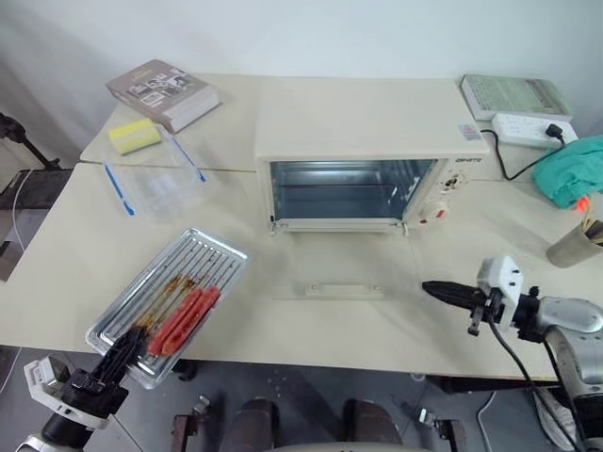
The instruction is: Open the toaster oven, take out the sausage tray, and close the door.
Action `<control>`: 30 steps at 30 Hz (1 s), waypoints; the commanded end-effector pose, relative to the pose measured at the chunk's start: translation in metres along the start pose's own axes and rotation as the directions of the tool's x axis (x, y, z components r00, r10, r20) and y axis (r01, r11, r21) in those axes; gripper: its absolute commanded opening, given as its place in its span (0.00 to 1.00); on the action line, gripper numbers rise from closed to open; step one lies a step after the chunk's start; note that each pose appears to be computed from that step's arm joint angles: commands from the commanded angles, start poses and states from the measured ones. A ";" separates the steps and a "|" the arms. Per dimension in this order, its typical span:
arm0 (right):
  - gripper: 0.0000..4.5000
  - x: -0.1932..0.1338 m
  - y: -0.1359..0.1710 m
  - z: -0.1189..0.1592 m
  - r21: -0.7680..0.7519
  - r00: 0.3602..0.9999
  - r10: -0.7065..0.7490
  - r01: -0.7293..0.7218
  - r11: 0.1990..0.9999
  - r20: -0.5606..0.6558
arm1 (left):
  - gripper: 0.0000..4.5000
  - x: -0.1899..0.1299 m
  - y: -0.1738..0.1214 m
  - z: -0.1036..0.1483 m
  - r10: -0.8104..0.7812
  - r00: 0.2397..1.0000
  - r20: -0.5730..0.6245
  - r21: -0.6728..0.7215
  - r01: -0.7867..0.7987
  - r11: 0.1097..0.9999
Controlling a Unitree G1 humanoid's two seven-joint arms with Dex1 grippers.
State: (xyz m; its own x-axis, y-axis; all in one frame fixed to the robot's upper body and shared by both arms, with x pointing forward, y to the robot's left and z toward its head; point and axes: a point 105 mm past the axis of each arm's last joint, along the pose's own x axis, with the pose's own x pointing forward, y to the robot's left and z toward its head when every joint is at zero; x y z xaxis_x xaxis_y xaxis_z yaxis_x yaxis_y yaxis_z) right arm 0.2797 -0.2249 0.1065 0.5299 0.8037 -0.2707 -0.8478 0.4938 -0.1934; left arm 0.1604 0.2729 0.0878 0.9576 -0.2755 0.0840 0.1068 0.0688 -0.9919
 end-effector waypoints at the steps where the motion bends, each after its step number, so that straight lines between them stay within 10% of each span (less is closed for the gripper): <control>1: 0.01 0.010 0.006 0.028 -0.011 0.994 0.060 -0.059 0.998 0.097 | 0.00 -0.005 -0.010 0.005 -0.026 0.998 0.052 0.030 0.024 0.999; 17: 0.01 -0.002 -0.024 0.125 -0.013 0.888 -0.143 0.165 0.986 0.437 | 0.00 0.004 -0.008 0.003 0.006 0.996 -0.088 0.031 -0.004 1.000; 27: 0.01 -0.019 0.012 0.110 0.029 0.939 -0.027 0.018 0.999 0.342 | 0.00 0.054 -0.027 -0.034 -0.032 0.869 -0.493 0.067 0.074 0.995; 30: 0.21 -0.029 0.028 0.097 0.006 0.960 -0.009 0.007 1.000 0.281 | 0.00 0.069 -0.030 -0.047 -0.040 0.806 -0.591 0.055 0.090 0.994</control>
State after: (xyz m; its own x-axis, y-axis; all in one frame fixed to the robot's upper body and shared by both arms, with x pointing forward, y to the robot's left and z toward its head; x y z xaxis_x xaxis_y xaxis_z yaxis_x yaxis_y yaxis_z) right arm 0.2496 -0.2028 0.1893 0.5320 0.8467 0.0099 -0.8403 0.5294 -0.1170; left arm 0.2120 0.2162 0.1143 0.6646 -0.7468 0.0257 0.1894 0.1351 -0.9726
